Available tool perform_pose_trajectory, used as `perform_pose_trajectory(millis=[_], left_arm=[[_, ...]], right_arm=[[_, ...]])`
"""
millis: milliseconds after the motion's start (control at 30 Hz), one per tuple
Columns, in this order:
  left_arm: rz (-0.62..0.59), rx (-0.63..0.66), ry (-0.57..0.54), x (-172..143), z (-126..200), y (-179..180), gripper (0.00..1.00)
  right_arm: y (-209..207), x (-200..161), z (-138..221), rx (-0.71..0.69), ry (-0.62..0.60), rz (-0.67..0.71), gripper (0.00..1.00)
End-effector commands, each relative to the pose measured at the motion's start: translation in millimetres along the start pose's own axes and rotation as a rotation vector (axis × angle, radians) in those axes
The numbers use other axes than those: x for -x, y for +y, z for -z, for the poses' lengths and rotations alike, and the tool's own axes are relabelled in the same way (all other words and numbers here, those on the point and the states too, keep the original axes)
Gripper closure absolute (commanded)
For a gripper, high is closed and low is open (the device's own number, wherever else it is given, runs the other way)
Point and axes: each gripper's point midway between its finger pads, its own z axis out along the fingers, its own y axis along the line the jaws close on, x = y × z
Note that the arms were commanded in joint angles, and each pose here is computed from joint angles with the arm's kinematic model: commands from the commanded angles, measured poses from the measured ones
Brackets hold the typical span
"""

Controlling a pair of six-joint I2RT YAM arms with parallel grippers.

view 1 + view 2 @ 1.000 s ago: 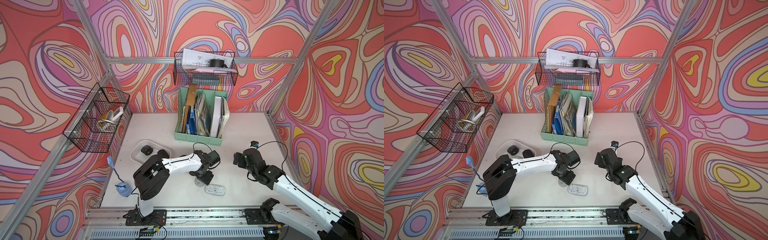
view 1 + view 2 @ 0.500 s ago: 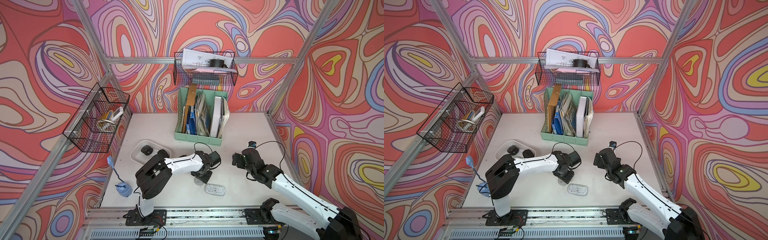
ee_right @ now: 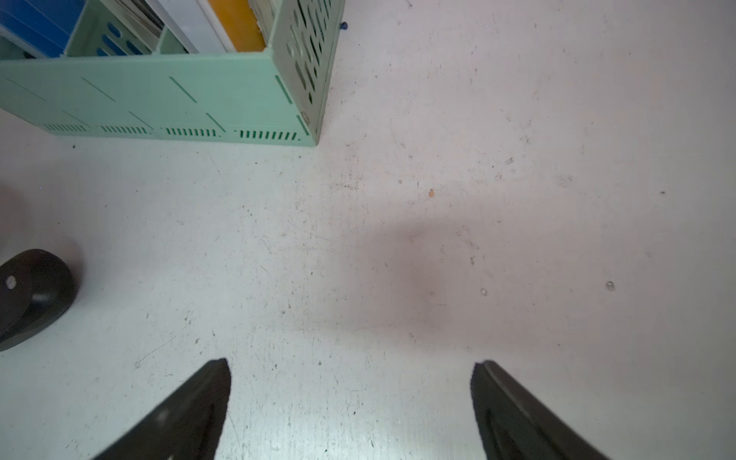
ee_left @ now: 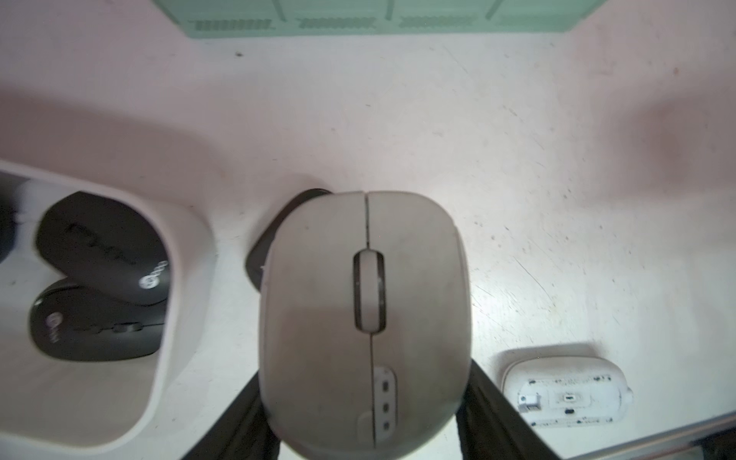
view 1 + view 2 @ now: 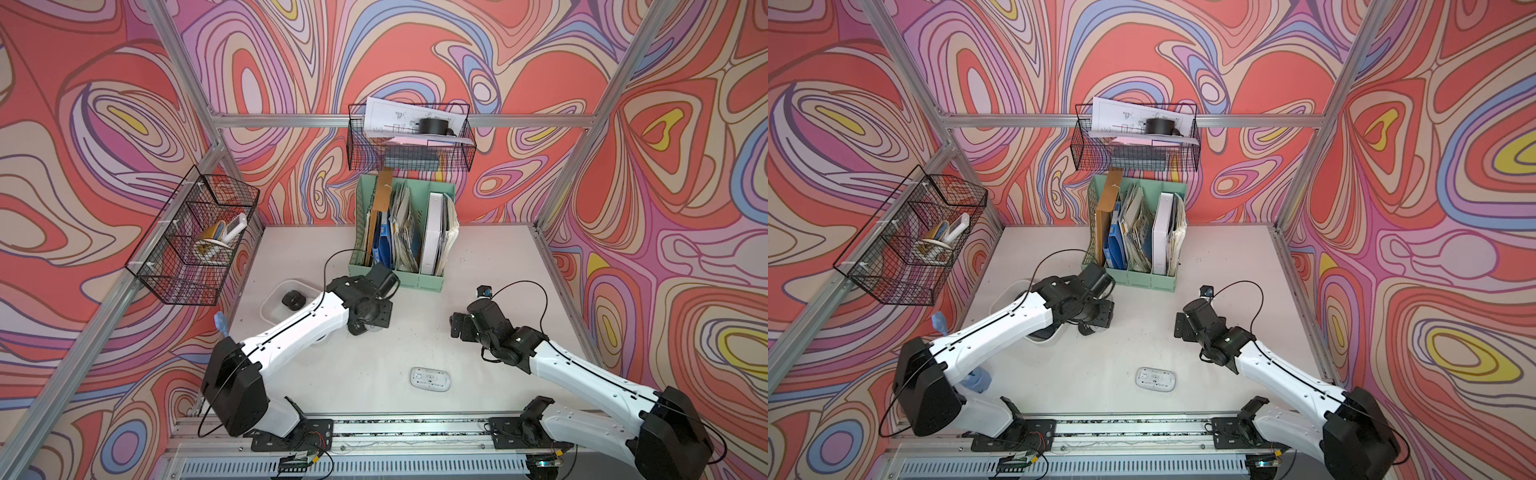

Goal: Put the mouse in the storage box
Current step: Pick up the mouse from the center of the board, then place the mouse in the storage box.

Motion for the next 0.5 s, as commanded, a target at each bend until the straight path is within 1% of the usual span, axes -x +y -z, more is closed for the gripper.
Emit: perform_pose_trajectory(millis=[0, 133, 233, 333, 467], left_arm=[[0.111, 0.138, 0.047, -13.7, 4.7, 54.8, 0.49], [0.326, 0.184, 0.057, -20.4, 6.5, 108.3, 0.49], [0.444, 0.234, 0.044, -25.9, 3.3, 140.6, 0.49], [0.550, 0.227, 0.068, -33.4, -7.7, 160.0, 0.49], [0.624, 0.251, 0.059, -32.7, -21.3, 178.9, 0.49]], right_arm=[[21.4, 13.5, 4.4, 0.048, -0.048, 0.037, 0.04], [35.8, 10.9, 5.4, 0.068, -0.042, 0.086, 0.04], [48.5, 7.8, 6.2, 0.096, -0.046, 0.131, 0.03], [58.7, 7.2, 6.5, 0.114, -0.042, 0.157, 0.03], [68.3, 6.3, 5.8, 0.133, -0.047, 0.181, 0.03]])
